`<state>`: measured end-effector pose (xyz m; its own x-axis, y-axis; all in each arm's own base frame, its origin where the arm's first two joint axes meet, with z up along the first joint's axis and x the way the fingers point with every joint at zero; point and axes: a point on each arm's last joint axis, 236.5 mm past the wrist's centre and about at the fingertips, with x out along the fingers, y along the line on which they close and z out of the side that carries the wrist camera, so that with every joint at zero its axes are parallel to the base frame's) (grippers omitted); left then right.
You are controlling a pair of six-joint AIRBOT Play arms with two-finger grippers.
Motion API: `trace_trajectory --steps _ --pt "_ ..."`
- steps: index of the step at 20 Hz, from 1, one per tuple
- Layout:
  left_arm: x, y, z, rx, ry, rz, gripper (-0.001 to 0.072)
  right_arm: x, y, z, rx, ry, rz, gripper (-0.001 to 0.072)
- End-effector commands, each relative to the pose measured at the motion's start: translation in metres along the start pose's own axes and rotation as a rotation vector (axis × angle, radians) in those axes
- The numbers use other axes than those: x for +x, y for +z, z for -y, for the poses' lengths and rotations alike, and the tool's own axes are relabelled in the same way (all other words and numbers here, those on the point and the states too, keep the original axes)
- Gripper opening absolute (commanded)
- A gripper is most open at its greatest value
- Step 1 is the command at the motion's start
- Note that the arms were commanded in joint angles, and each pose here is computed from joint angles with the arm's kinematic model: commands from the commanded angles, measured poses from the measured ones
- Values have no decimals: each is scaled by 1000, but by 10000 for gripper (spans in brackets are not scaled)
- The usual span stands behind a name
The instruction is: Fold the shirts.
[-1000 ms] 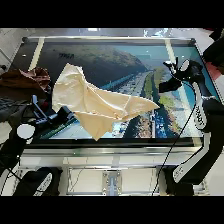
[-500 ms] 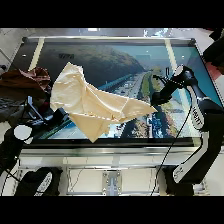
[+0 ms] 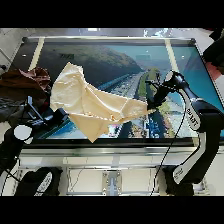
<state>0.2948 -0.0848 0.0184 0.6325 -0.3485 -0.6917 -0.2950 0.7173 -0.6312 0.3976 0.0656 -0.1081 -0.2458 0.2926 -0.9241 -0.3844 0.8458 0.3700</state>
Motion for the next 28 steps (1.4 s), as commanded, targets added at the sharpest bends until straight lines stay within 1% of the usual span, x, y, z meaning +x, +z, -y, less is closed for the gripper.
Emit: trace_trajectory --steps 1,2,3,5,7,9,12,14,16,17,18,20,22,23,24,26,28 --pt "0 1 0 2 0 4 13 2 6 5 -1 -29 23 10" --pt "-1 3 1 5 -3 13 13 2 8 5 11 -32 30 9" --pt "-1 7 2 42 -8 29 13 1 8 6 25 -36 30 8" --pt "-6 22 9 164 -23 94 12 -12 6 12 55 -81 30 6" --pt "-32 46 21 247 -14 167 12 -52 3 12 38 -162 74 6" --pt "-83 78 42 325 8 272 11 -119 -3 -11 1 -238 198 5" --pt "-205 127 93 432 17 540 11 -231 -35 -81 -30 -321 484 5" --pt "-288 144 123 527 58 730 9 -308 -79 -135 -70 -400 724 5" --pt "-347 150 150 602 84 858 10 -386 -130 -189 -107 -477 1024 4" --pt "-371 151 168 629 59 914 10 -420 -151 -213 -141 -510 1166 4" --pt "-385 149 189 657 4 939 9 -448 -172 -240 -186 -520 1286 3" --pt "-393 144 232 719 -146 936 11 -474 -195 -280 -266 -487 1403 3" --pt "-378 145 264 766 -298 878 11 -494 -202 -295 -299 -488 1469 3" --pt "-365 151 270 752 -341 839 11 -502 -199 -295 -301 -493 1489 3" --pt "-348 162 269 723 -357 794 11 -507 -190 -292 -298 -491 1500 3" --pt "-304 195 256 669 -328 711 11 -508 -153 -271 -266 -485 1474 3" --pt "-246 226 235 606 -291 600 11 -491 -95 -225 -199 -490 1375 3"
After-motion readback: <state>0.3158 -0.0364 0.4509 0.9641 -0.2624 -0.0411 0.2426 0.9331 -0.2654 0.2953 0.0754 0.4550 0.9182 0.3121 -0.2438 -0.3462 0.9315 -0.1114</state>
